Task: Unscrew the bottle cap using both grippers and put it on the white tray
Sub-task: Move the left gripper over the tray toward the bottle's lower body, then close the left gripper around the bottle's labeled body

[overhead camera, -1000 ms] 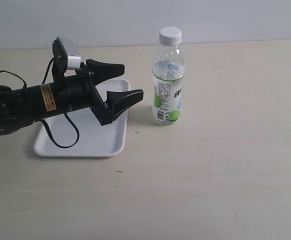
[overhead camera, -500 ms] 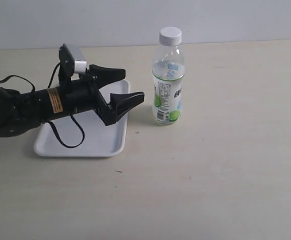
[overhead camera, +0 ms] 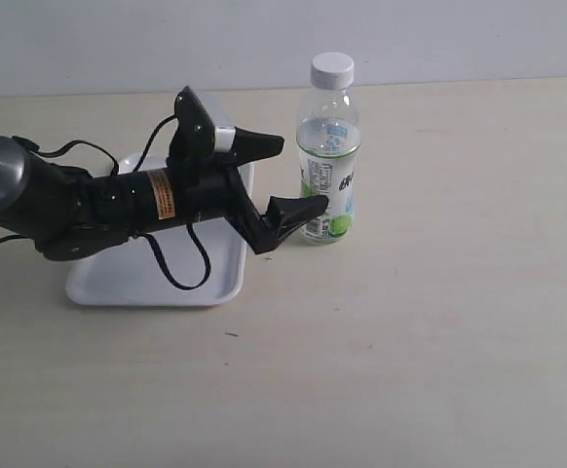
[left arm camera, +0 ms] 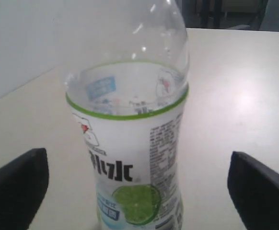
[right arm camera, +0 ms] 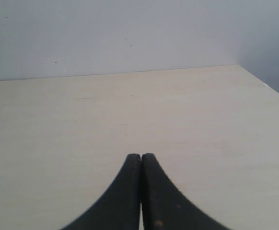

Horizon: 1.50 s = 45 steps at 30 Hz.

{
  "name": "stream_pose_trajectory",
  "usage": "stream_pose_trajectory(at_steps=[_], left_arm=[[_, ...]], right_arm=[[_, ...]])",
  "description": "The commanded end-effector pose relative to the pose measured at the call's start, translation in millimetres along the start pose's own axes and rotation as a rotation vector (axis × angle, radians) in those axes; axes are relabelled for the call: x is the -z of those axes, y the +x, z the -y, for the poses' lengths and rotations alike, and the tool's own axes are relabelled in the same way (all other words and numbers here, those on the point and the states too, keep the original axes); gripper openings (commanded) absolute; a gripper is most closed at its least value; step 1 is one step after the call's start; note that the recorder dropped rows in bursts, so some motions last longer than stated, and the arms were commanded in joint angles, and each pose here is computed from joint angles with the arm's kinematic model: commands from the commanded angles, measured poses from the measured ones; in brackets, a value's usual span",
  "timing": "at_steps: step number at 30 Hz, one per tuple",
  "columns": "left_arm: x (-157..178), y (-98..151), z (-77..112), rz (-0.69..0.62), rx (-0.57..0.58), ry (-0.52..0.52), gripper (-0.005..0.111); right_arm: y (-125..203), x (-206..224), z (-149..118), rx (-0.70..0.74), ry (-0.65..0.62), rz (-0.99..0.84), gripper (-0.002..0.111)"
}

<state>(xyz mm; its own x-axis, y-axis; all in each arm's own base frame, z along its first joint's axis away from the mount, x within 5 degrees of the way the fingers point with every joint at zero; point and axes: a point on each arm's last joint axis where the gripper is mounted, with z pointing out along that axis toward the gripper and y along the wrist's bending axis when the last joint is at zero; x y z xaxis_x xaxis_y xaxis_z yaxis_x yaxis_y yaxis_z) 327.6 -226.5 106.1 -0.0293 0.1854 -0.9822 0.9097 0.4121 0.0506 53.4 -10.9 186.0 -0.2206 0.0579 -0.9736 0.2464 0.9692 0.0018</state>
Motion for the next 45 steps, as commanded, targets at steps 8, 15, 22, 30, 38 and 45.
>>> stream_pose_trajectory(at_steps=[8,15,22,30,38,45], left_arm=[[-33,39,-1.0,0.038,0.043,0.059,0.097],[-52,37,-4.8,0.067,0.067,0.059,0.097],[-69,34,2.8,0.049,0.078,0.064,0.097],[-70,34,2.1,0.044,0.084,0.051,0.077],[-70,34,2.1,0.044,0.084,0.051,0.028],[-70,34,4.3,0.038,0.062,0.074,0.000]], right_arm=[[0,0,0,-0.004,0.005,0.013,0.000],[0,0,0,-0.004,0.005,0.013,0.000],[0,0,0,-0.004,0.005,0.013,0.000],[0,0,0,-0.004,0.005,0.013,0.000],[0,0,0,-0.004,0.005,0.013,0.000],[0,0,0,-0.004,0.005,0.013,0.000]])
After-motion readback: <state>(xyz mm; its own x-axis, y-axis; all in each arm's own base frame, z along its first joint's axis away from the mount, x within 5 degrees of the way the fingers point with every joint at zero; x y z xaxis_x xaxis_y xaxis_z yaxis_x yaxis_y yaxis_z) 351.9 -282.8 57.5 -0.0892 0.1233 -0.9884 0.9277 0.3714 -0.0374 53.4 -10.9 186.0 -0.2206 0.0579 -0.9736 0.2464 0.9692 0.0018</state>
